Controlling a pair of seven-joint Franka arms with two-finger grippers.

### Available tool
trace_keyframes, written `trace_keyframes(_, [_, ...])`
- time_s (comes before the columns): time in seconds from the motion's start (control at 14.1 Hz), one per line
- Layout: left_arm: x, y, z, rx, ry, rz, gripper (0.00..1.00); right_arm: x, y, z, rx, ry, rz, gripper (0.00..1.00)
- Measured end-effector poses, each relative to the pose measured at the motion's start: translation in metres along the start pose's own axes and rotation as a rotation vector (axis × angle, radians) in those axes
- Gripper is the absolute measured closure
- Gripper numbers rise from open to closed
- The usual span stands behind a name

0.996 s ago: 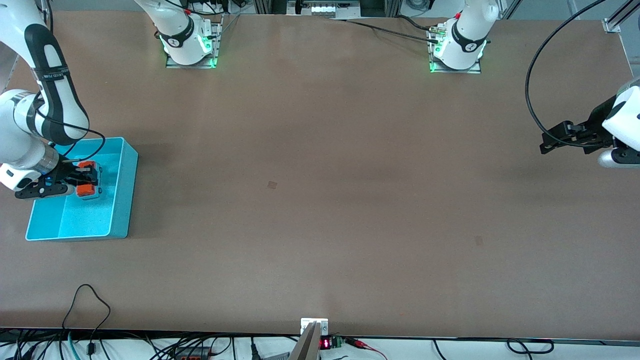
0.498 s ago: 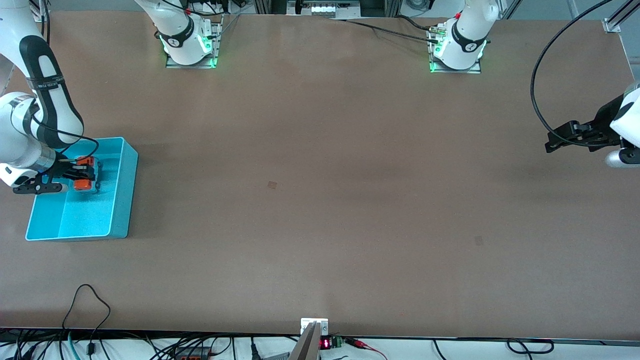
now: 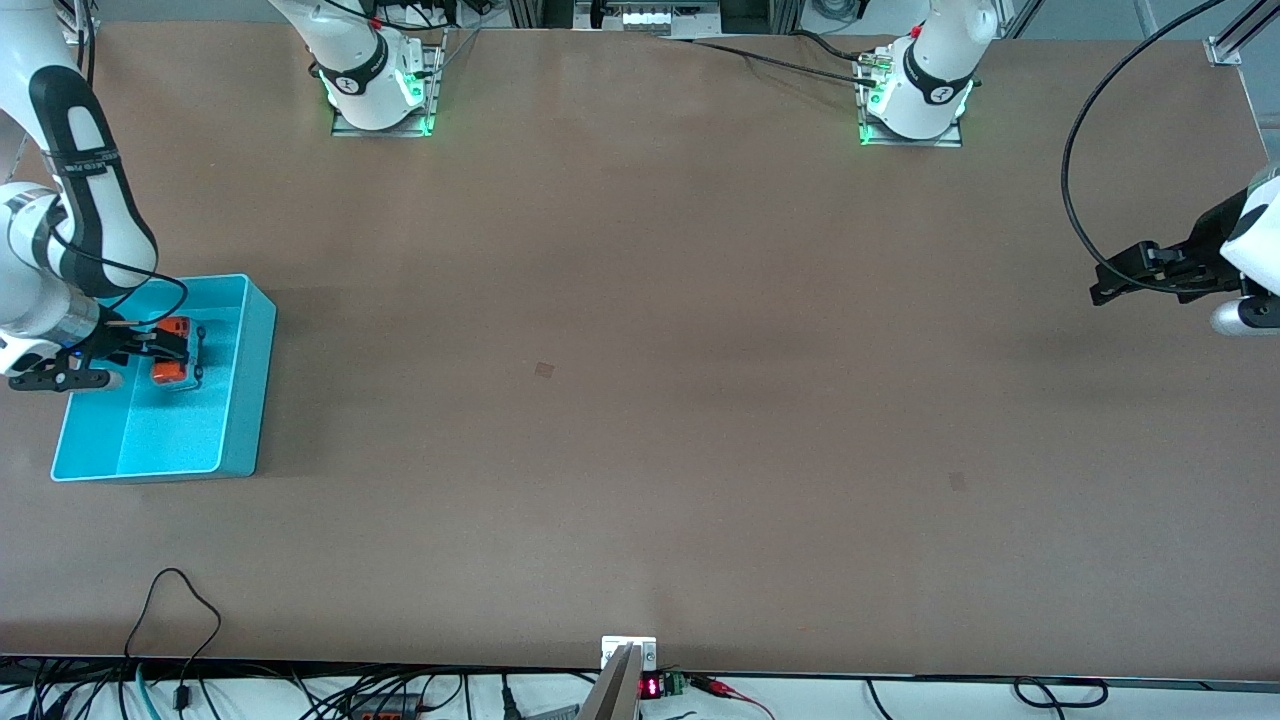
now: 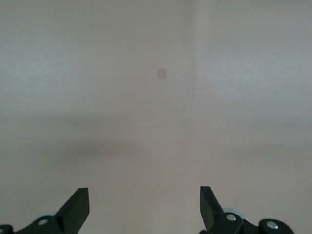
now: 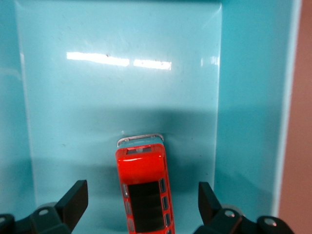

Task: Wind up bus and store in blue box
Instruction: 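Open the right gripper to release the bus in the box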

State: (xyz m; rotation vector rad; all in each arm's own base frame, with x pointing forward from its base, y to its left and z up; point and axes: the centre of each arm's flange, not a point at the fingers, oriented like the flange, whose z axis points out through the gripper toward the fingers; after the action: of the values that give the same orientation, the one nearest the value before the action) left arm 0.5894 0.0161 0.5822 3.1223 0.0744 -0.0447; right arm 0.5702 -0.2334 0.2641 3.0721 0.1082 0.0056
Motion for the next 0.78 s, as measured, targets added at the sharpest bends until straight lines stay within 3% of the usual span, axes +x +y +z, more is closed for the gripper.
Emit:
trace_keyframes(0.21, [0.0, -0.001, 0.0, 0.0, -0.001, -0.001, 0.0, 0.015, -0.019, -0.086, 0.037, -0.021, -0.037, 0.0])
trace_keyframes(0.43, [0.0, -0.003, 0.001, 0.0, -0.002, -0.005, 0.0, 0.012, -0.051, -0.172, 0.048, -0.007, -0.043, 0.0])
trace_keyframes(0.78, [0.0, -0.004, 0.001, 0.0, -0.004, -0.007, 0.0, 0.004, -0.115, -0.269, 0.071, -0.073, 0.05, 0.0])
